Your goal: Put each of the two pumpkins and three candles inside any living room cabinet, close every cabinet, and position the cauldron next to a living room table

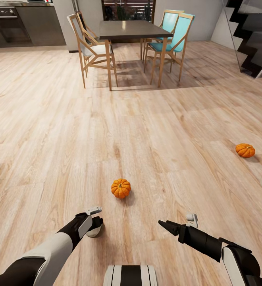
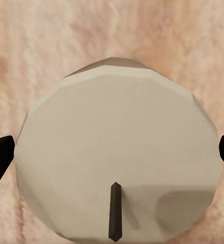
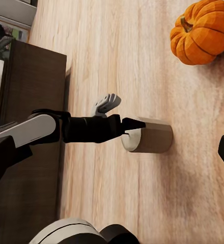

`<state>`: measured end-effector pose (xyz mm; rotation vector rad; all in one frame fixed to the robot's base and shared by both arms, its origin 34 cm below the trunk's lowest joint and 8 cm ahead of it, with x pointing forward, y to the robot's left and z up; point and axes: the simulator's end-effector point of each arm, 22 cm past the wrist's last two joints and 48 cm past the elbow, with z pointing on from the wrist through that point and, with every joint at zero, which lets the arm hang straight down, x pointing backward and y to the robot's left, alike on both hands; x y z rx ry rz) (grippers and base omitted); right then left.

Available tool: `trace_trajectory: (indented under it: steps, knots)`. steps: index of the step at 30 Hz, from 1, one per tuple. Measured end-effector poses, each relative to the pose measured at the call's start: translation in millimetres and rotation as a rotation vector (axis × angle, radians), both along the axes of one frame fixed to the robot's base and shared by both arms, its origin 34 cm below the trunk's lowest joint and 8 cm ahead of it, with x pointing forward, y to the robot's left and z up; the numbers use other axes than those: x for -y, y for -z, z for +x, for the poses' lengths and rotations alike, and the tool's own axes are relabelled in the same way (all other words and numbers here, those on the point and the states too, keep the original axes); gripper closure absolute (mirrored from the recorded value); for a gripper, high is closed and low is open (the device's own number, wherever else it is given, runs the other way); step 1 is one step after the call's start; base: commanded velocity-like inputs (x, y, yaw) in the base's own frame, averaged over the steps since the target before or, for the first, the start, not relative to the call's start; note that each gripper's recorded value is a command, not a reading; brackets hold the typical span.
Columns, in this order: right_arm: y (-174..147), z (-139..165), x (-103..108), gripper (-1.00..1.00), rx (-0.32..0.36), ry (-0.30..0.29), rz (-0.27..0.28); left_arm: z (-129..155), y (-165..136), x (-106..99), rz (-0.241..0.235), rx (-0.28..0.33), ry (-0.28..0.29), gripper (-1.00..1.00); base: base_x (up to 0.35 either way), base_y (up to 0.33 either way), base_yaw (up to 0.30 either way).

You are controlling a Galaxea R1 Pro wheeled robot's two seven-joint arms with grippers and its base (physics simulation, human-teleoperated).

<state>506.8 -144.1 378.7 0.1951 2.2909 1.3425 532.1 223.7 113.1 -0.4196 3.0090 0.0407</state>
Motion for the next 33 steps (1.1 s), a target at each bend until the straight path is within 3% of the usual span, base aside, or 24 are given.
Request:
trace_trajectory:
  steps: [33]
  knots:
    - [3.9,-0.3,2.2,-1.00,-0.008,0.005,-0.002,-5.0,4.2,-1.1,0.007,-0.014,-0.005,-1.00,0.000,0.000,0.000]
